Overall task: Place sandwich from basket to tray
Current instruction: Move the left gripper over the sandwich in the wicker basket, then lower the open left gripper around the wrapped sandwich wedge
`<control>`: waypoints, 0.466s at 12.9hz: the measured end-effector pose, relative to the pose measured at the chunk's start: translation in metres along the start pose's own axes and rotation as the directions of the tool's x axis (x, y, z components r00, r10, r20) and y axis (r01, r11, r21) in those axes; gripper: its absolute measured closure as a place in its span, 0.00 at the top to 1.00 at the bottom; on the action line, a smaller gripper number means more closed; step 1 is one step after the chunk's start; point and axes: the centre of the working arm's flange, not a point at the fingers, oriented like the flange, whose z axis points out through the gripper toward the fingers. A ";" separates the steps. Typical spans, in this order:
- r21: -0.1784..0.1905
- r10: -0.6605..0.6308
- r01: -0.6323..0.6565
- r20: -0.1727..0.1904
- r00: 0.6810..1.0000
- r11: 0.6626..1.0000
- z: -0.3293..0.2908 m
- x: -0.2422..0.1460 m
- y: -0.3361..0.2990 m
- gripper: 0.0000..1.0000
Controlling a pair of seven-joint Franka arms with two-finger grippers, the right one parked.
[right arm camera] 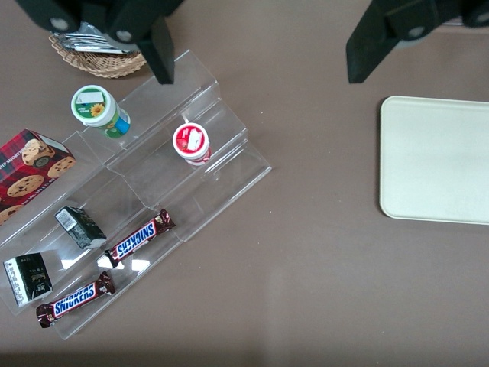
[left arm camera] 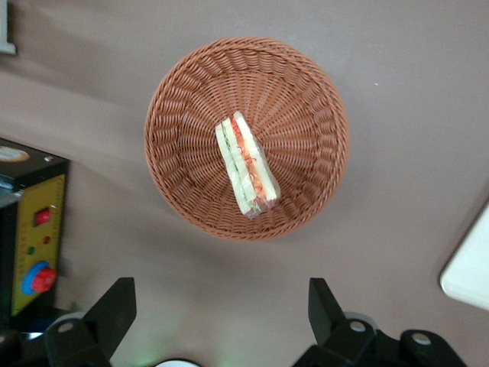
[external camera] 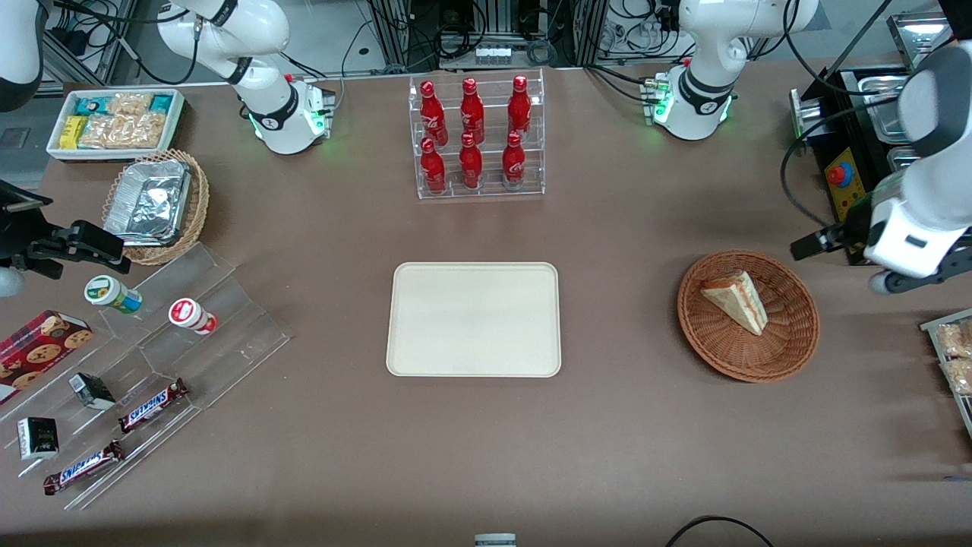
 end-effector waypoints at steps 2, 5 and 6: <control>-0.010 -0.081 0.081 -0.020 0.997 0.997 0.047 0.003 0.003 1.00; -0.050 -0.222 0.221 -0.029 0.975 0.974 0.102 0.002 -0.002 1.00; -0.068 -0.262 0.259 -0.037 0.964 0.964 0.122 0.002 -0.007 1.00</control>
